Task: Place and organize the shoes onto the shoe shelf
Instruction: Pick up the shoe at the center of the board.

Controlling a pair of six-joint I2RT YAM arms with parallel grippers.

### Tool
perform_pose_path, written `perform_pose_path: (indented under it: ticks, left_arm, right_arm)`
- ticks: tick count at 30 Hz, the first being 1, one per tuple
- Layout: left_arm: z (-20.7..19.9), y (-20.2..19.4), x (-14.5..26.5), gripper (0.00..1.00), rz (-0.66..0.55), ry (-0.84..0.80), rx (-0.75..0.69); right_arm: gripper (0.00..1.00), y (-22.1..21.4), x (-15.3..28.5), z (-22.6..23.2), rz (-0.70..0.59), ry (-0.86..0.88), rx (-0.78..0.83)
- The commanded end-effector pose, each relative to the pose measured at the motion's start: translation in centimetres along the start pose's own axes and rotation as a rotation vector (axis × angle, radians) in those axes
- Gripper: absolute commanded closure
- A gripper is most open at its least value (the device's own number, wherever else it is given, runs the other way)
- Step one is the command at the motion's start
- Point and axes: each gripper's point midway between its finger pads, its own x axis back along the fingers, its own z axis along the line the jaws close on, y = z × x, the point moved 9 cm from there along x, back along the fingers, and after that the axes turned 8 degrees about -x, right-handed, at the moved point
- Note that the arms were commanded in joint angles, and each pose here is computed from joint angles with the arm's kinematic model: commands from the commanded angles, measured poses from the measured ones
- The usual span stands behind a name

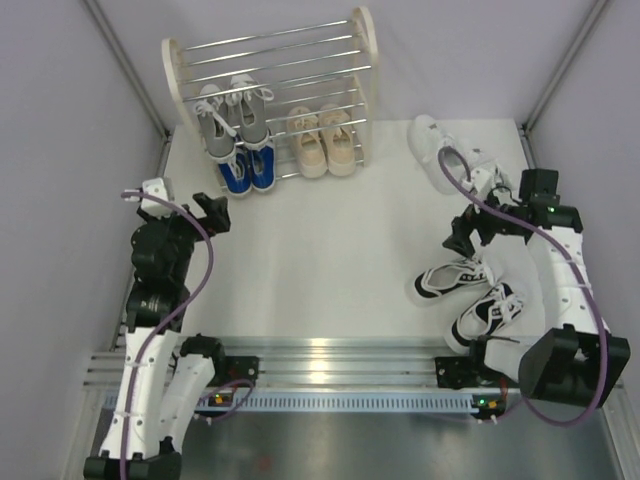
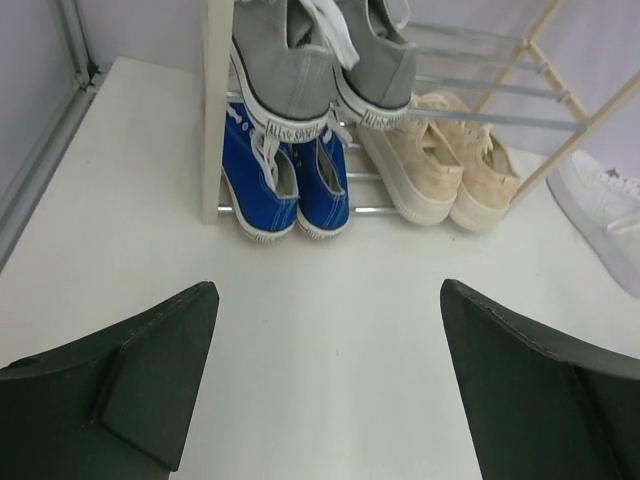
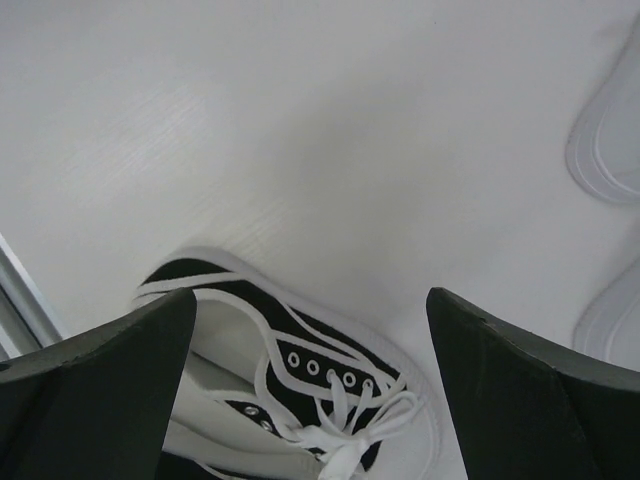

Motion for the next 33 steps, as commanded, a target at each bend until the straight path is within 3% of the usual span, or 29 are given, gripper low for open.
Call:
perform_pose_path:
  ticks: [1,6,16,25,29,33]
  left_arm:
    - [0.2,-3.8,0.7,0.02,0.129,-0.061,-0.056]
    - [0.4,-5.0,1.5,0.02,0.141,-0.057,-0.062]
    - [-0.1,-5.2,1.8,0.02,0.136,-0.091,-0.07]
    - [-0.6,-5.4,1.9,0.02,0.148,-0.137,-0.059]
    - [-0.8,-5.3,1.9,0.02,0.15,-0.161,-0.053]
    - [-1.7,-5.5,2.0,0.02,0.166,-0.261,-0.028]
  right_arm:
    - [0.0,-0.5,0.8,1.1,0.165,-0.155,0.074]
    - [0.01,-1.8,-1.3,2.9,0.292,-0.181,0.287]
    - [0.19,-4.4,-1.6,2.5,0.463,-0.256,0.361]
    - [0.53,-5.2,-4.5,2.0,0.476,-0.177,0.355]
    - [0.77,-6.6,-4.9,2.5,0.517,-0.12,0.392]
    - [0.92,-7.4,-4.4,3.1,0.534,-0.072,0.473]
